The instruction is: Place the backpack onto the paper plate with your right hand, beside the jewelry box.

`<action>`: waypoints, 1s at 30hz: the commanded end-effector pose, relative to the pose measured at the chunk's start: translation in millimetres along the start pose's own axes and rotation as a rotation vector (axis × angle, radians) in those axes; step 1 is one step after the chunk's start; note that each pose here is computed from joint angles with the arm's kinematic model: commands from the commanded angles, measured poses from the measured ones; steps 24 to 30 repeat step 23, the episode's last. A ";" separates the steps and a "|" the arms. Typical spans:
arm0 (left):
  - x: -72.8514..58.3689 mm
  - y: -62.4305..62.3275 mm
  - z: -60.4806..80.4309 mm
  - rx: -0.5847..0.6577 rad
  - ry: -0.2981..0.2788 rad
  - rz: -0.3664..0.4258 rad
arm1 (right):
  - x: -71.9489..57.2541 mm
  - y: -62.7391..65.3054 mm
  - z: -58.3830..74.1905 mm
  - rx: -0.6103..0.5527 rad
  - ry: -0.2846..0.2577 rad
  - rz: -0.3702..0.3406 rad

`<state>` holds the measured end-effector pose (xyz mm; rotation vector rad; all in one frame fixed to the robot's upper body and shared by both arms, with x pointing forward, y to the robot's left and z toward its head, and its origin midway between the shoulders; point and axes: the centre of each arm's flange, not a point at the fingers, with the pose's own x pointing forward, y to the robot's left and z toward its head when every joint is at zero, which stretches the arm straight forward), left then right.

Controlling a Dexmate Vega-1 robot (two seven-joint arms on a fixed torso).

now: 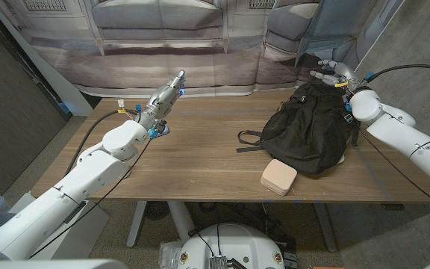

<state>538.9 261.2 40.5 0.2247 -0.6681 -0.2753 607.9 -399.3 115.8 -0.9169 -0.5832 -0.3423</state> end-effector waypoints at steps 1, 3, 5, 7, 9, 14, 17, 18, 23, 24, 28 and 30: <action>-2.2 -0.4 0.0 -0.002 -0.008 -0.001 | -3.9 -4.8 9.2 -0.009 -0.027 -0.006; -3.0 -0.3 0.0 -0.002 -0.007 0.001 | -4.4 -5.8 11.0 -0.013 -0.032 -0.008; -4.0 0.2 0.0 -0.002 -0.007 0.001 | -5.1 -7.0 13.1 -0.015 -0.036 -0.011; -4.9 0.8 -0.1 -0.002 -0.006 0.001 | -5.9 -8.2 15.5 -0.021 -0.039 -0.016; -5.7 1.3 0.3 -0.002 -0.009 0.002 | -6.4 -9.5 17.6 -0.027 -0.040 -0.019; -7.7 3.2 1.5 0.000 -0.013 0.003 | -7.8 -12.5 21.1 -0.032 -0.042 -0.025; -9.1 4.6 2.2 -0.002 -0.016 0.001 | -8.7 -13.5 21.3 -0.029 -0.033 -0.029; -9.7 4.8 2.5 0.002 -0.015 0.004 | -9.1 -13.8 21.3 -0.028 -0.032 -0.030; -11.3 5.5 2.1 -0.005 -0.021 0.001 | -10.8 -14.5 23.7 -0.028 -0.032 -0.037; -11.3 5.5 2.1 -0.005 -0.021 0.001 | -10.8 -14.5 23.7 -0.028 -0.032 -0.037; -11.3 5.5 2.1 -0.005 -0.021 0.001 | -10.8 -14.5 23.7 -0.028 -0.032 -0.037; -11.3 5.5 2.1 -0.005 -0.021 0.001 | -10.8 -14.5 23.7 -0.028 -0.032 -0.037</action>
